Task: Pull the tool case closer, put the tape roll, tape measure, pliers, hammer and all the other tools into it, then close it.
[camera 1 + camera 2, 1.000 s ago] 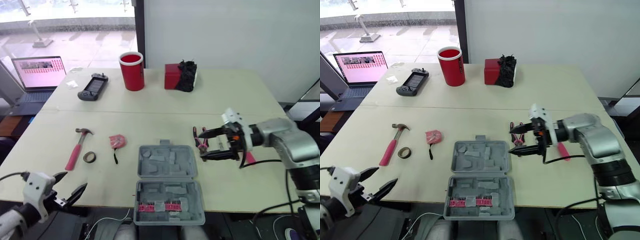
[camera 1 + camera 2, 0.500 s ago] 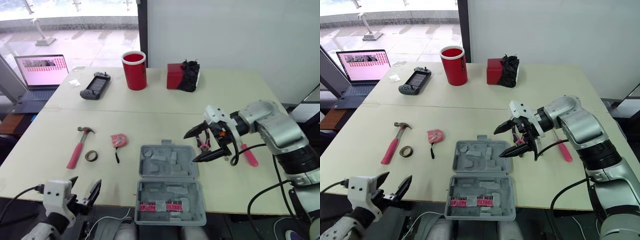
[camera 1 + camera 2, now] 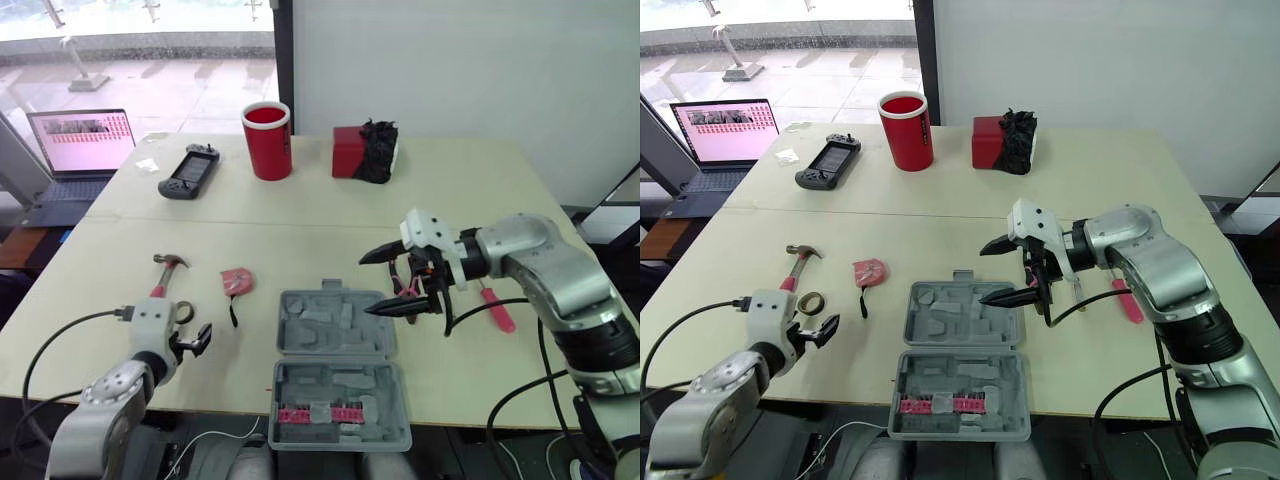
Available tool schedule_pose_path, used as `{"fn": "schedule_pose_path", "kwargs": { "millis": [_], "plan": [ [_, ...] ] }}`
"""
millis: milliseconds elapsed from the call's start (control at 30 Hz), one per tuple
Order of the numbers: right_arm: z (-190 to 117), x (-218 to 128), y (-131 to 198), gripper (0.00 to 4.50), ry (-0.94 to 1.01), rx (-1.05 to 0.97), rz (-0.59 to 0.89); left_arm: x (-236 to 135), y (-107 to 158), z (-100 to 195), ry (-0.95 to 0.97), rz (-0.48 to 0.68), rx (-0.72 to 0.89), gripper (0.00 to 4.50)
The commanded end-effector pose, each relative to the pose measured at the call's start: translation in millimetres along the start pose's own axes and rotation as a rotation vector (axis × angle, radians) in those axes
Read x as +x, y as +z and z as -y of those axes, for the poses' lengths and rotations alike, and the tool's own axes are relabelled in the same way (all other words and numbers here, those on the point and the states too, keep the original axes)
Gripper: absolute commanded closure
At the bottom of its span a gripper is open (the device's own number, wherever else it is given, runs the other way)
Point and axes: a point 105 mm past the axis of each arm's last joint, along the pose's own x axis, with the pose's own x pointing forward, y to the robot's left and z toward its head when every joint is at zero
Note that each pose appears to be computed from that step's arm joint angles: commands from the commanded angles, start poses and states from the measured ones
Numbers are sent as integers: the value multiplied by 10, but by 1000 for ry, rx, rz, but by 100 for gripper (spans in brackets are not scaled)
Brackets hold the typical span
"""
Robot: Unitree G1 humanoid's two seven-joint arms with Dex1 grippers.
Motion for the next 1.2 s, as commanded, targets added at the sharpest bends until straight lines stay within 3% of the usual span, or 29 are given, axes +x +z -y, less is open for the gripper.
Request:
{"fn": "schedule_pose_path", "kwargs": {
  "millis": [33, 333, 667, 900, 1100, 1200],
  "plan": [
    [-24, 1, 82, 5, -49, -33, 1, 107, 190, -52, -26, 27, 13, 0],
    [-111, 12, 75, 5, -21, 72, -20, 342, 238, -80, -43, -6, 33, 0],
    [-107, 23, 48, 5, -31, 88, -24, 309, 201, -2, -66, -4, 28, 0],
    [-109, 8, 7, 5, -18, 106, -40, 218, 419, 38, -89, 92, 70, 0],
    [-194, -42, -35, 5, 28, 135, -70, 184, 308, 73, -83, 61, 57, 0],
    [-182, -41, -36, 0, 23, 135, -72, 204, 225, 45, -69, 30, 41, 89]
  ]
}}
